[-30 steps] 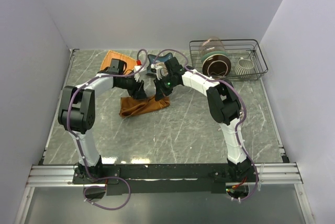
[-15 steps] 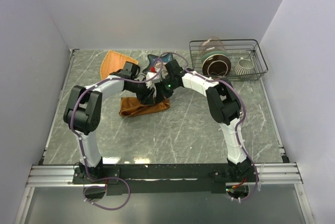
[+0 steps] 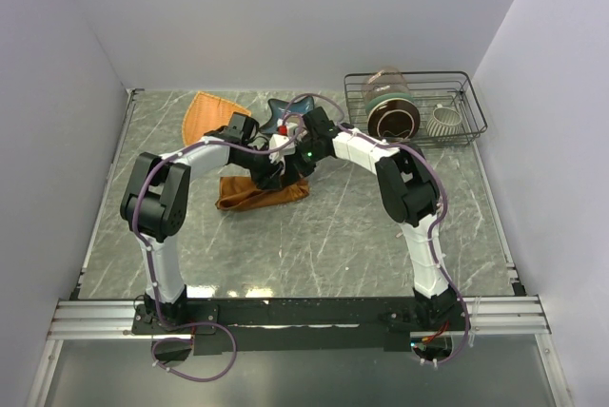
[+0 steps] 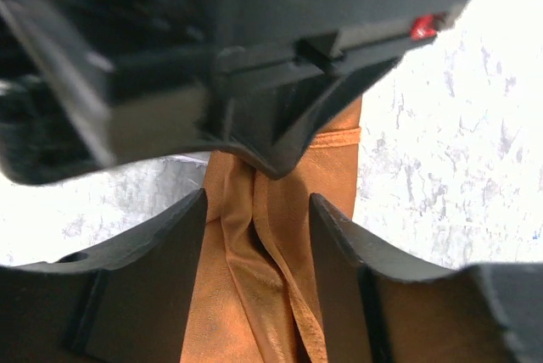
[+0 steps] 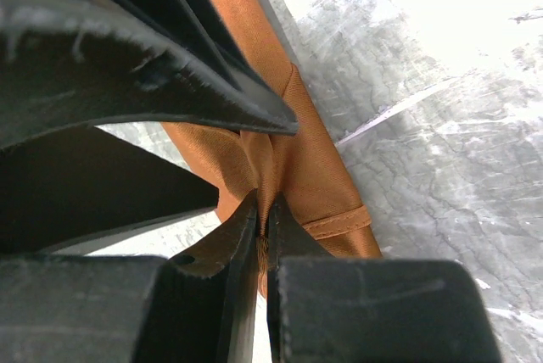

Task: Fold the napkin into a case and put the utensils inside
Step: Pass from the right arm to the left

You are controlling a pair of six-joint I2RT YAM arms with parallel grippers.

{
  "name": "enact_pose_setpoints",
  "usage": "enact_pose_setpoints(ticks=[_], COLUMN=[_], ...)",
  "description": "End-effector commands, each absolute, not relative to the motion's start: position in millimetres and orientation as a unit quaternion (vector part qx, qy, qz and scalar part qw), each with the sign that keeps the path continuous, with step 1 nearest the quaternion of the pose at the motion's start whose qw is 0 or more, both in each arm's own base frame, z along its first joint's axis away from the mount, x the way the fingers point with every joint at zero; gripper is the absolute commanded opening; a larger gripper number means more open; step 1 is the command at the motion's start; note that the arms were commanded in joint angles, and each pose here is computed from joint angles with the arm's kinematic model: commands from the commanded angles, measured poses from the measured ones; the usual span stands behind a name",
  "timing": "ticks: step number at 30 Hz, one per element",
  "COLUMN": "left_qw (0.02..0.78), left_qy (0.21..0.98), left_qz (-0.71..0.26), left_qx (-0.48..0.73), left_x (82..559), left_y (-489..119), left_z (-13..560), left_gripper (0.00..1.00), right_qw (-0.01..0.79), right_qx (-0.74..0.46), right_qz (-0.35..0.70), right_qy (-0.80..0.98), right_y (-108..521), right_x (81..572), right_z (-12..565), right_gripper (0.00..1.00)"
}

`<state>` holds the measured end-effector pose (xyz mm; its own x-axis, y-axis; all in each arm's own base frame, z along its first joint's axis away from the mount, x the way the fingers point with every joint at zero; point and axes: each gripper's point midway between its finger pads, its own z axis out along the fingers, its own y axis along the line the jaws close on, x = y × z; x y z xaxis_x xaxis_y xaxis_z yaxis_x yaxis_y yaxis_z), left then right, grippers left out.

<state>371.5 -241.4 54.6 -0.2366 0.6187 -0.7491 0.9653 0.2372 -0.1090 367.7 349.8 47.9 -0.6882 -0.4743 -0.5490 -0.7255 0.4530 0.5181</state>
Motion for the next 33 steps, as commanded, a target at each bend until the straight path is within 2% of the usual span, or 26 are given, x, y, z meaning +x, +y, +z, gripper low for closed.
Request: enact_pose_setpoints(ticks=[1,6,13,19,20,22,23,25,27,29,33], left_qw=[0.314,0.308,0.3,0.285,0.279,0.272,0.267,0.257,0.252,0.248,0.245], left_qy=[0.696,0.701,0.712,0.704,0.706,0.709,0.711,0.719,0.726,0.733,0.744], left_qz=[-0.296,-0.294,-0.297,-0.299,-0.3,-0.296,-0.295,-0.29,-0.287,-0.288,-0.3], left_qx=[0.573,0.572,0.561,0.577,0.578,0.58,0.579,0.577,0.571,0.564,0.545], left_x=[379.2,379.7,382.9,376.4,374.4,374.6,373.8,371.4,370.0,369.0,363.2], left_y=[-250.7,-252.2,-258.0,-261.8,-261.1,-260.8,-259.4,-255.6,-253.6,-252.9,-254.9], left_z=[71.0,68.8,65.7,60.4,59.4,57.5,57.2,57.4,57.5,61.3,64.3], left_gripper=[0.55,0.46,0.45,0.32,0.25,0.19,0.14,0.08,0.01,0.01,0.01], right_qw=[0.195,0.196,0.195,0.196,0.197,0.196,0.195,0.197,0.197,0.197,0.202], right_qx=[-0.363,-0.363,-0.365,-0.364,-0.364,-0.364,-0.364,-0.365,-0.36,-0.352,-0.333], right_qz=[0.396,0.401,0.405,0.408,0.407,0.405,0.402,0.399,0.393,0.39,0.386], right_qy=[0.821,0.818,0.815,0.814,0.814,0.815,0.817,0.818,0.823,0.828,0.836], right_y=[353.3,350.9,349.8,348.4,348.0,346.7,344.9,343.0,338.4,334.8,327.6], right_x=[377.8,377.9,375.7,376.5,377.3,377.7,377.5,377.6,379.2,380.2,381.7], right_z=[69.3,72.0,72.2,72.7,72.8,72.4,71.8,72.7,75.6,80.0,91.8], right_gripper=[0.1,0.11,0.11,0.11,0.11,0.13,0.18,0.23,0.34,0.44,0.54])
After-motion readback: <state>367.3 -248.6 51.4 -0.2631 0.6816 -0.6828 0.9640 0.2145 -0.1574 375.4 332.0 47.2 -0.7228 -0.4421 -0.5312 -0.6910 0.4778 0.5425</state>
